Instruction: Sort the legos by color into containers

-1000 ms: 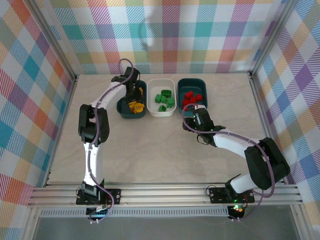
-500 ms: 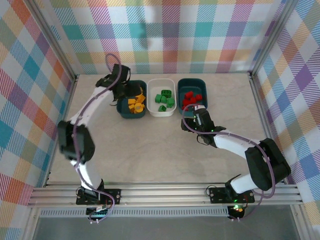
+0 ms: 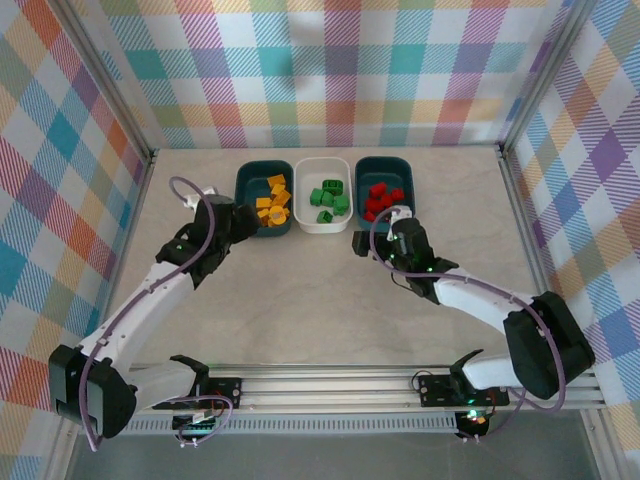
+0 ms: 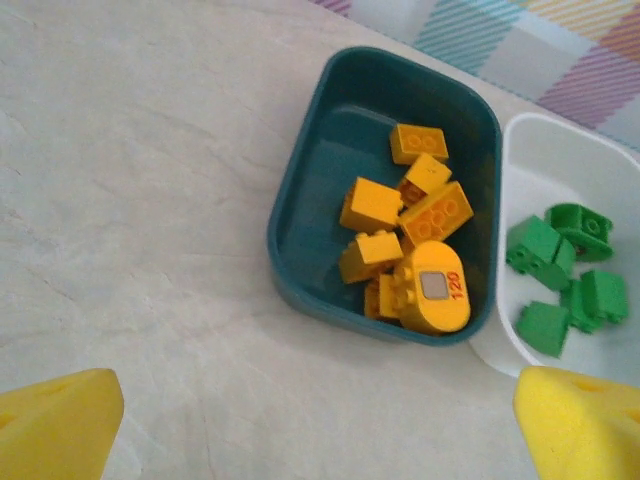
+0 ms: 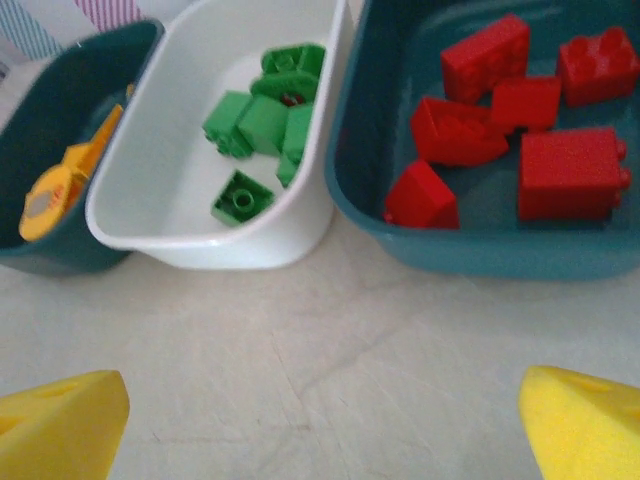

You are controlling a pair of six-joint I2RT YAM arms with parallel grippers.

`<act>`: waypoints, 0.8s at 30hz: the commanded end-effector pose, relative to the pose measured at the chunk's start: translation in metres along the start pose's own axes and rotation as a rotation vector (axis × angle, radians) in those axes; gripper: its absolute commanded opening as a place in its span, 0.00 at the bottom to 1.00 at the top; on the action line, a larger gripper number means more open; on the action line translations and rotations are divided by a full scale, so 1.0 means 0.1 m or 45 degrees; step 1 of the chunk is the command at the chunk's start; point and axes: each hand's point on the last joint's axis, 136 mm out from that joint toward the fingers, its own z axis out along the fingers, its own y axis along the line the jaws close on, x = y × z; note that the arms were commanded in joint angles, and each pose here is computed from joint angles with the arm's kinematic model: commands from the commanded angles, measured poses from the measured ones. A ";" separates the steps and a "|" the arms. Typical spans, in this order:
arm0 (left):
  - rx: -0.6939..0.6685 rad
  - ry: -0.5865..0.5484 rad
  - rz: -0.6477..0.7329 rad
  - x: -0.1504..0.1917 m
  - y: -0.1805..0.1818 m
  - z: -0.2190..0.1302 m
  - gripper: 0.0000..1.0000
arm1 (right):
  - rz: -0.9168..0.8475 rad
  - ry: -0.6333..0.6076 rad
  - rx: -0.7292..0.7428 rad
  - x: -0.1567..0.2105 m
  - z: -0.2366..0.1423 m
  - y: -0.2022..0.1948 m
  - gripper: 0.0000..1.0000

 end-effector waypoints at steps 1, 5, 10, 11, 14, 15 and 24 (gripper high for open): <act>0.059 -0.275 0.013 -0.33 -0.04 -0.06 1.00 | -0.077 -0.057 0.051 -0.38 -0.01 0.10 1.00; 0.170 -0.534 0.296 -0.37 -0.05 -0.15 1.00 | -0.218 -0.105 0.048 -0.62 -0.18 0.19 1.00; 0.077 -0.553 0.415 -0.13 0.29 0.01 1.00 | -0.287 -0.461 0.019 -0.97 -0.68 0.17 1.00; 0.047 -0.541 0.413 -0.05 0.39 0.09 1.00 | -0.283 -0.489 0.073 -0.98 -0.69 0.09 1.00; -0.024 -0.535 0.316 0.13 0.69 0.29 1.00 | -0.445 -0.364 0.183 -0.80 -0.47 -0.07 1.00; -0.029 -0.526 0.280 0.18 0.77 0.36 1.00 | -0.437 -0.328 0.235 -0.73 -0.42 -0.16 1.00; -0.050 -0.415 0.183 0.31 1.09 0.98 1.00 | -0.433 -0.538 0.237 -0.76 -0.74 -0.46 1.00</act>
